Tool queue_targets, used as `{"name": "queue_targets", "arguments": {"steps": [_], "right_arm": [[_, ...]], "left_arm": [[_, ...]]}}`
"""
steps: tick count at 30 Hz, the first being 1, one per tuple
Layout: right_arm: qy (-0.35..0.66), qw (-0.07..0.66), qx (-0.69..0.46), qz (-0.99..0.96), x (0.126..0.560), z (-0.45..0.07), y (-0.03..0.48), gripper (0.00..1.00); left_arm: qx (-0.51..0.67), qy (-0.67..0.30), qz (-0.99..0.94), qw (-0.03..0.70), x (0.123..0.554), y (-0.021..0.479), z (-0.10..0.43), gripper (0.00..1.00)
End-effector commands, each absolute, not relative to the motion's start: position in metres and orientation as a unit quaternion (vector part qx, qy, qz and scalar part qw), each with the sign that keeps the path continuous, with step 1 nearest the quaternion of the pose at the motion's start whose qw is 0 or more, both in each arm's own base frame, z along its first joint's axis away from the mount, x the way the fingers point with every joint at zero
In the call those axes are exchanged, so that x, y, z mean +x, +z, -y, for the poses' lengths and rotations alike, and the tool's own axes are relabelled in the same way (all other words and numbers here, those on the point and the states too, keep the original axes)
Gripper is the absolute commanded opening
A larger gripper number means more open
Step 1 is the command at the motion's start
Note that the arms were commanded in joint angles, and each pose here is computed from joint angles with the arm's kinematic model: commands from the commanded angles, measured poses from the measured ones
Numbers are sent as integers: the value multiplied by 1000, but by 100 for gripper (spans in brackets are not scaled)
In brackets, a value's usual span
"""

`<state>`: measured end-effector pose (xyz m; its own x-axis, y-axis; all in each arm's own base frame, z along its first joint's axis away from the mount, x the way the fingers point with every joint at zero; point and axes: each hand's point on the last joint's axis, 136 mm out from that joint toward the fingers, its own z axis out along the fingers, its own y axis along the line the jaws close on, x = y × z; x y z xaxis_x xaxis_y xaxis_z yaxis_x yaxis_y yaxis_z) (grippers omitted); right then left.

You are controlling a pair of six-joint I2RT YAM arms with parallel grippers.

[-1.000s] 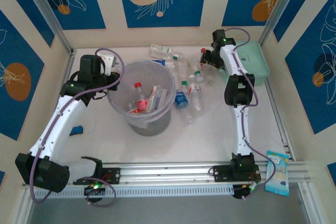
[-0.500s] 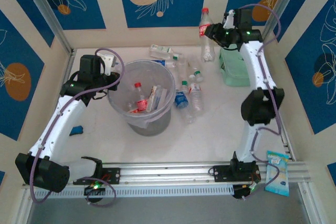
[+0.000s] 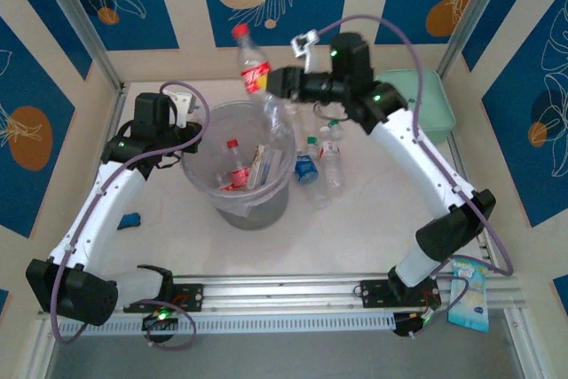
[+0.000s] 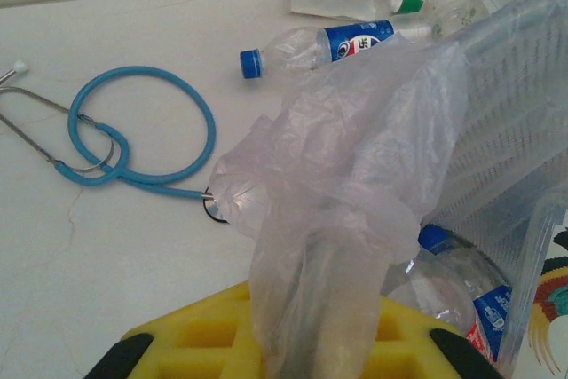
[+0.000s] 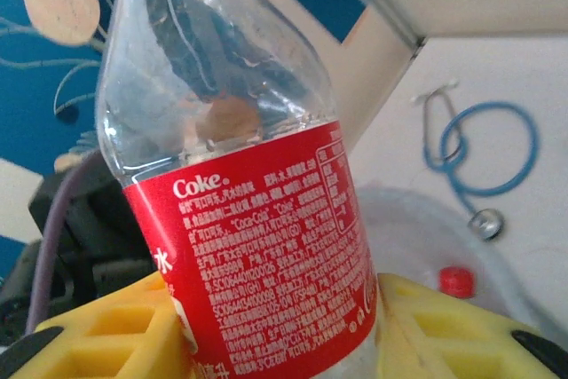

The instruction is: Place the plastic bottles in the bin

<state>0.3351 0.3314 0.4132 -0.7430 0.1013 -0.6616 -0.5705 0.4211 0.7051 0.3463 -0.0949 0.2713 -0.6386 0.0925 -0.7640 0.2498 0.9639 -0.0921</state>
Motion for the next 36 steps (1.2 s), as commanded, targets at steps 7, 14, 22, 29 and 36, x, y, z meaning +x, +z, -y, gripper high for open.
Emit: {"name": "queue_targets", "arguments": {"steps": [7,14,22,29,36], "right_arm": [[490,372,-99,-782,308,-370,368,0],[440,347,-83,-824,299,-378,325,1],[417,353,-96,-832,288,-379,322,49],[401,362,-117,-834,291,-374,331,80],[385,345,-138,-845,305,-363,332,61]], "left_arm": [[77,-109,-898,419,352,268,92,0],[71,-102,-898,422,352,268,88,0],[71,-100,-902,414,355,262,87,0],[72,-103,-902,412,355,261,88,0],[73,-91,-902,416,354,263,83,0]]}}
